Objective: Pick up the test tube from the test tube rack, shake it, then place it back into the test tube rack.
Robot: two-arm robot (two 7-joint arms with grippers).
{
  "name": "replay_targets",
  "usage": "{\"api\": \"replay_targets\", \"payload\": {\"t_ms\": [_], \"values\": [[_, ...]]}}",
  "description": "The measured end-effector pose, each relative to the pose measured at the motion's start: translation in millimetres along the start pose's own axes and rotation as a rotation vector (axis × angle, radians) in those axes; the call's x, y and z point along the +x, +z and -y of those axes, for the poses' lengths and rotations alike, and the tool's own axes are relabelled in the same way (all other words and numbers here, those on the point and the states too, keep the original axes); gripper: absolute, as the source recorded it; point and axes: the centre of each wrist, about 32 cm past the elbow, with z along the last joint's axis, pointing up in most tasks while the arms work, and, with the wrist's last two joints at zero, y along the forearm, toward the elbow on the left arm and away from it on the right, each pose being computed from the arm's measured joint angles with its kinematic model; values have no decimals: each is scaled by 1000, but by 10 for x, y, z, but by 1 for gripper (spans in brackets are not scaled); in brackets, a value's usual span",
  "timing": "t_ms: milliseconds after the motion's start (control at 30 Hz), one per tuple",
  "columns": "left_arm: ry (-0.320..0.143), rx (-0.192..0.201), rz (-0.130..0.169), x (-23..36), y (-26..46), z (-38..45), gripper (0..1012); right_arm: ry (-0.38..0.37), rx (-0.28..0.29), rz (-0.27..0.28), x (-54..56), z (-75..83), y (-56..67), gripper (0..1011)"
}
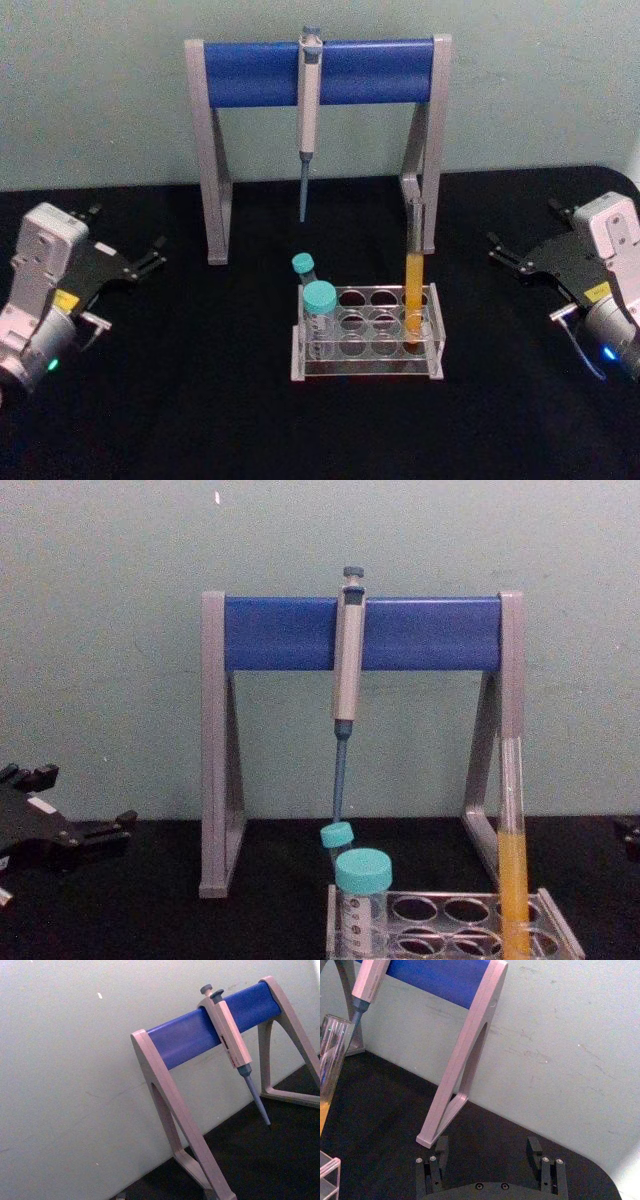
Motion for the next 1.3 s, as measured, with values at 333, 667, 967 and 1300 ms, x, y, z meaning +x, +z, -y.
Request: {"api": "replay_targets", "payload": {"t_ms": [333, 667, 967, 1300], "values": [[0, 0, 0, 0, 0, 0, 1001, 0, 0, 0, 1, 0, 0, 1000], [0, 0, 0, 0, 0, 0, 1001, 0, 0, 0, 1, 0, 1, 1000], [0, 0, 0, 0, 0, 0, 1001, 0, 0, 0, 1, 0, 0, 1000], [0, 0, 0, 0, 0, 0, 1002, 0, 0, 0, 1, 0, 0, 1000]]}}
